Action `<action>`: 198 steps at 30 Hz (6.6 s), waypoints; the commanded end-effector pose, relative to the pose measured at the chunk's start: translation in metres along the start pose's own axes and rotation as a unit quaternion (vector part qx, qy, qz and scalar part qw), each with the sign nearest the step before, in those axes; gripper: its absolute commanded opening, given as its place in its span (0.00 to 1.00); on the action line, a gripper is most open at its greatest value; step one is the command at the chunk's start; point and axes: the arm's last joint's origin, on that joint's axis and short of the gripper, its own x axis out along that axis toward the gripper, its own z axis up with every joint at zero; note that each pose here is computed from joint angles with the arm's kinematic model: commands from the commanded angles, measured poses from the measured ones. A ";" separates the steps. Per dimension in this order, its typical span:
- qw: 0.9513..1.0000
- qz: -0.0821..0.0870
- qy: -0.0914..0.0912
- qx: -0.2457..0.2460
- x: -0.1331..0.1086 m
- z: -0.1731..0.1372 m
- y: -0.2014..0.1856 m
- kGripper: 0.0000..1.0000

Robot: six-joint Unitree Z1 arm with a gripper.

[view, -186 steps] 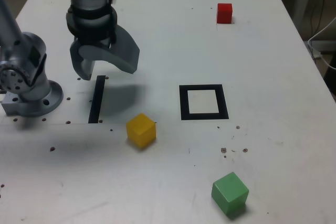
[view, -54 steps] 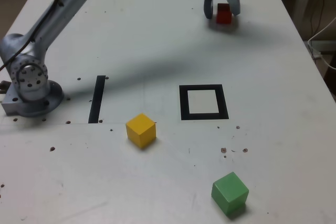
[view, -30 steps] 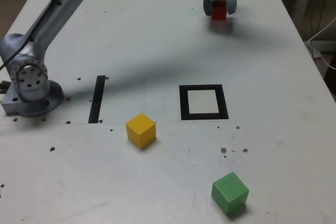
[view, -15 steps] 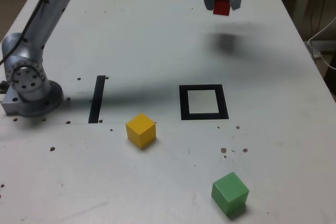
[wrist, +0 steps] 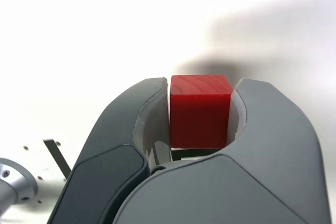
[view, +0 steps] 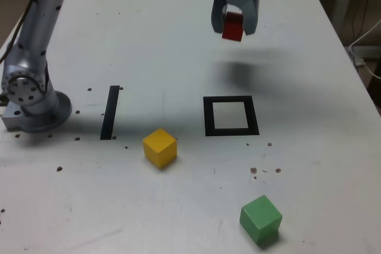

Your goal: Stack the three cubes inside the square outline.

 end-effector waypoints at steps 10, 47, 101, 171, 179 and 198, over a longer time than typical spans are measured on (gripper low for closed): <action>1.000 -0.006 -0.020 0.004 -0.003 0.003 -0.048 0.26; 0.996 -0.049 -0.063 -0.029 0.029 -0.015 -0.137 0.26; 0.999 -0.021 -0.041 -0.009 -0.006 -0.084 -0.154 0.99; 0.947 -0.122 0.058 -0.293 0.058 -0.091 -0.246 0.88; 0.945 -0.110 0.061 -0.301 0.062 -0.091 -0.240 0.82; 0.948 -0.099 0.062 -0.297 0.062 -0.094 -0.234 0.52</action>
